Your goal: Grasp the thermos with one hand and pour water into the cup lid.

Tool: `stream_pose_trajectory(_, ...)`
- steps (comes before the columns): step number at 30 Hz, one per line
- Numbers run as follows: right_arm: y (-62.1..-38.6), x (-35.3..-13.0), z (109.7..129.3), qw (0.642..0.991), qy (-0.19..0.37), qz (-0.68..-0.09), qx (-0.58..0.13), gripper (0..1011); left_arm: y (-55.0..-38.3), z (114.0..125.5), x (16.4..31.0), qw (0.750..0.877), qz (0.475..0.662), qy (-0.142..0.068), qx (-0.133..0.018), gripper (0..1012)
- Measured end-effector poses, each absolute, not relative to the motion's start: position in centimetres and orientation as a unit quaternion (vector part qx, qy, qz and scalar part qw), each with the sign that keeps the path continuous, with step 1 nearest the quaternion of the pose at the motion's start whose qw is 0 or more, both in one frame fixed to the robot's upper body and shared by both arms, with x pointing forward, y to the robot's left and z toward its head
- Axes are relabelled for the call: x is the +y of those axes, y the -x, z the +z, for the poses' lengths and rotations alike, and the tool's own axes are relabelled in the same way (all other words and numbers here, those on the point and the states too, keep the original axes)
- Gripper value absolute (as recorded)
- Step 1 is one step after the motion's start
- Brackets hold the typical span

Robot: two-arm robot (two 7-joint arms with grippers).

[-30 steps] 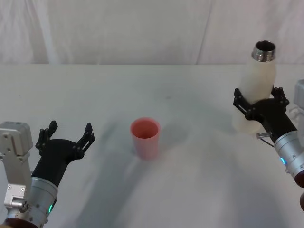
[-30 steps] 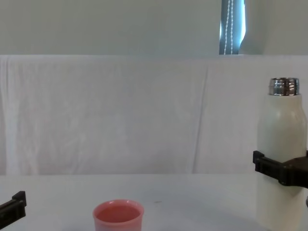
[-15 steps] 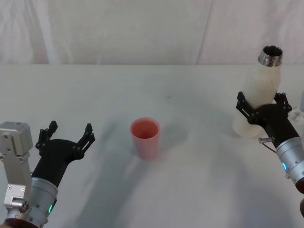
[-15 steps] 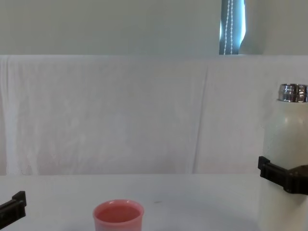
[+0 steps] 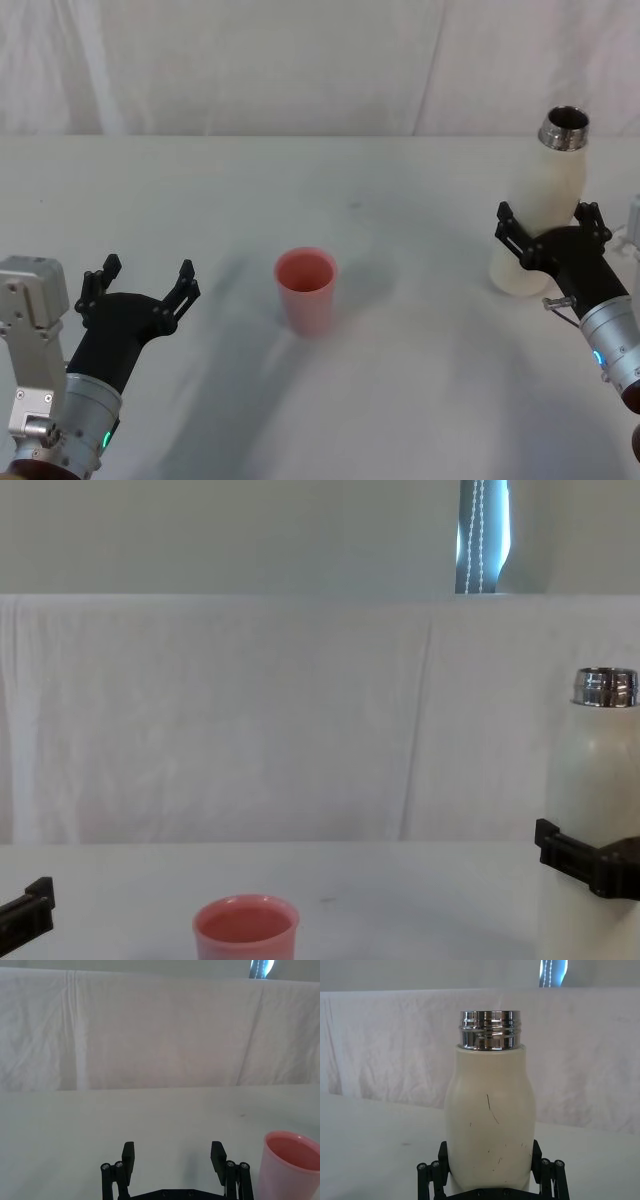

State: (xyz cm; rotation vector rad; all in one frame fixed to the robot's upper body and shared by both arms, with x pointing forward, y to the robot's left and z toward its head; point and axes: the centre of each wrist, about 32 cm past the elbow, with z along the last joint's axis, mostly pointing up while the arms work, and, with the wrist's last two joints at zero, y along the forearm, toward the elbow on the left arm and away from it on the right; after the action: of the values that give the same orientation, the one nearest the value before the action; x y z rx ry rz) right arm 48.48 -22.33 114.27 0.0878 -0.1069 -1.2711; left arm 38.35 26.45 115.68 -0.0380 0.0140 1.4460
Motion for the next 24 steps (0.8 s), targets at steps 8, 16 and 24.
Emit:
stream_pose_trajectory(8, -48.57, -22.35, 113.96, 0.805, -0.04, -0.59, -0.053, 951, -38.35, 115.68, 26.45, 0.75, 0.662, 0.017, 0.006, 1001)
stream_pose_trajectory(16, -48.64, -22.46, 113.75, 0.806, -0.035, -0.587, -0.059, 951, -38.35, 115.68, 26.45, 0.75, 0.662, 0.017, 0.006, 1001)
stream_pose_trajectory(24, -48.67, -22.53, 113.7, 0.806, -0.032, -0.588, -0.061, 951, -38.35, 115.68, 26.45, 0.75, 0.662, 0.017, 0.006, 1001)
